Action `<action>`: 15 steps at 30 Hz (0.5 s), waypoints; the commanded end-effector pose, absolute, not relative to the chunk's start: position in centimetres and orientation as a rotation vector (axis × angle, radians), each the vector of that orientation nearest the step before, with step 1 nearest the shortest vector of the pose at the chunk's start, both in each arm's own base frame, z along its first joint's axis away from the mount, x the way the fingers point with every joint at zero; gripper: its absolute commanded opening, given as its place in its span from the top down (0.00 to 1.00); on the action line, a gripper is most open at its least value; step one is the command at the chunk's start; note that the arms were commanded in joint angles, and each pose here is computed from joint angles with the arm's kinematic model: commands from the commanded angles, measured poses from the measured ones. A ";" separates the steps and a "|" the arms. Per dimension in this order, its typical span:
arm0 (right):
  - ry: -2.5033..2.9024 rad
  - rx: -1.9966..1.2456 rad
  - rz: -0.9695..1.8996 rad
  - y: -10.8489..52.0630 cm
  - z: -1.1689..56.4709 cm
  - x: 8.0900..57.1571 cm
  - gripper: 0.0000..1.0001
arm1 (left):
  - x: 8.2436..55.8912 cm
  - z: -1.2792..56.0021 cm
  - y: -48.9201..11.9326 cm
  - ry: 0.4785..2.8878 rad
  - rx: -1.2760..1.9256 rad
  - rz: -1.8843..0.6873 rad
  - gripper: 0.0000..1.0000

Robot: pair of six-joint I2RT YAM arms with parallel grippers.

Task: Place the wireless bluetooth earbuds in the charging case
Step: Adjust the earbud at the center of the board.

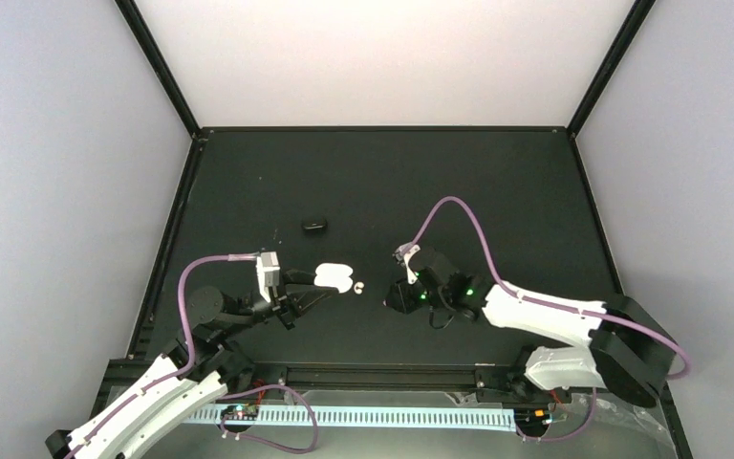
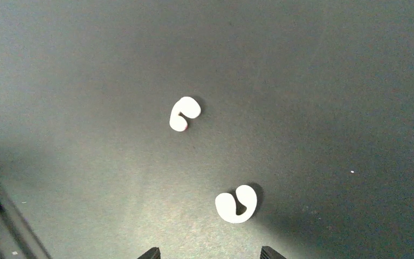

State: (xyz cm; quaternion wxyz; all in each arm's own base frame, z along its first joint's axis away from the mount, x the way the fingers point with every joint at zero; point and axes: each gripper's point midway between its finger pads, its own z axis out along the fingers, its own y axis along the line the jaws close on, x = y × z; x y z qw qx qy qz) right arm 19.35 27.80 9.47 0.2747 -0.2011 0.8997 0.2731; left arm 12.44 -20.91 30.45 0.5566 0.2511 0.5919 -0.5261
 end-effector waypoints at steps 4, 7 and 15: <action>2.463 -0.442 0.692 28.3 6.9 20.8 0.57 | 12.3 31.1 -20.4 1.389 0.614 -1.190 0.99; 2.470 -0.401 0.664 28.0 6.3 21.2 0.60 | 12.3 31.0 -20.5 1.392 0.616 -1.187 0.98; 2.523 -0.372 0.548 26.8 4.2 21.7 0.68 | 12.5 30.6 -20.9 1.409 0.626 -1.190 0.98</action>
